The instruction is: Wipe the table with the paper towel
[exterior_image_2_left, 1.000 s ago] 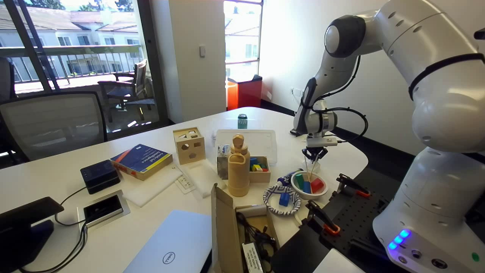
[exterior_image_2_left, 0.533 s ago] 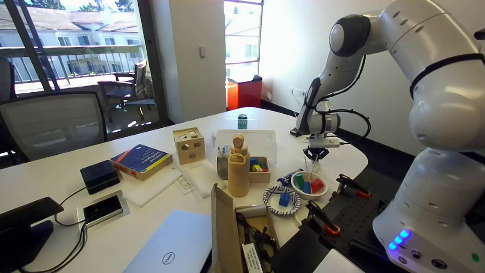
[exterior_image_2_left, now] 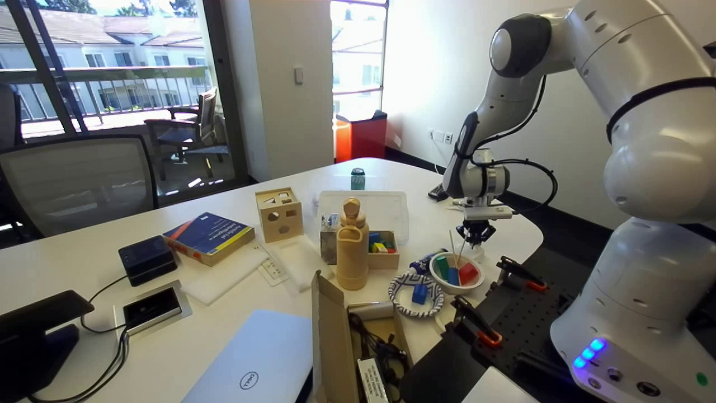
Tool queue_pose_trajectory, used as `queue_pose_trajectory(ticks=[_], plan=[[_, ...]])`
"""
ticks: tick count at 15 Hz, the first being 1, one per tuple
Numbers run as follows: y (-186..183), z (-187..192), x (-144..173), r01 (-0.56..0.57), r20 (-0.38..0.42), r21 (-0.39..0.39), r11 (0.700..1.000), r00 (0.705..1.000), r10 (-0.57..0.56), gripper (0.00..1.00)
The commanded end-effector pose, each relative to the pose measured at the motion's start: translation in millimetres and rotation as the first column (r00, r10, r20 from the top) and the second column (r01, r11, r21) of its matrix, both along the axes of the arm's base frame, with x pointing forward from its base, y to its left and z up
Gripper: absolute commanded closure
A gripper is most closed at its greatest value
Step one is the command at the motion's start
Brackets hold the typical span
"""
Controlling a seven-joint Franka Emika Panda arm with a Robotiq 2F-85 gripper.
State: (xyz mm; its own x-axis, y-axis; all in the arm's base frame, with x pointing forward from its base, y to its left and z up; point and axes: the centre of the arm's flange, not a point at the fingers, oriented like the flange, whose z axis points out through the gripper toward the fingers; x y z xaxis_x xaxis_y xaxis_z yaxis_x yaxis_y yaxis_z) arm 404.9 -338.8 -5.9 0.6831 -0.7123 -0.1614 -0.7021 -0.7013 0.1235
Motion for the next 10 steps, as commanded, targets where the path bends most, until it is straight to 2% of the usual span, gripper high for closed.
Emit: queue_pose_trajectory(ticks=[1, 4, 6, 8, 10], plan=[[14.5, 5.2, -14.8, 0.017, 0.054, -0.084, 0.996, 0.998, -0.012, 0.99], [28.2, 2.0, -13.5, -0.033, 0.137, -0.026, 0.999, 0.99, 0.036, 0.99], [38.1, 0.7, -10.2, -0.064, 0.148, 0.054, 0.996, 0.987, 0.056, 0.99], [45.7, 1.9, -9.0, -0.086, 0.119, 0.101, 0.991, 0.99, 0.073, 0.99], [45.4, 3.1, -13.1, -0.056, 0.066, 0.09, 0.994, 0.997, 0.05, 0.99]])
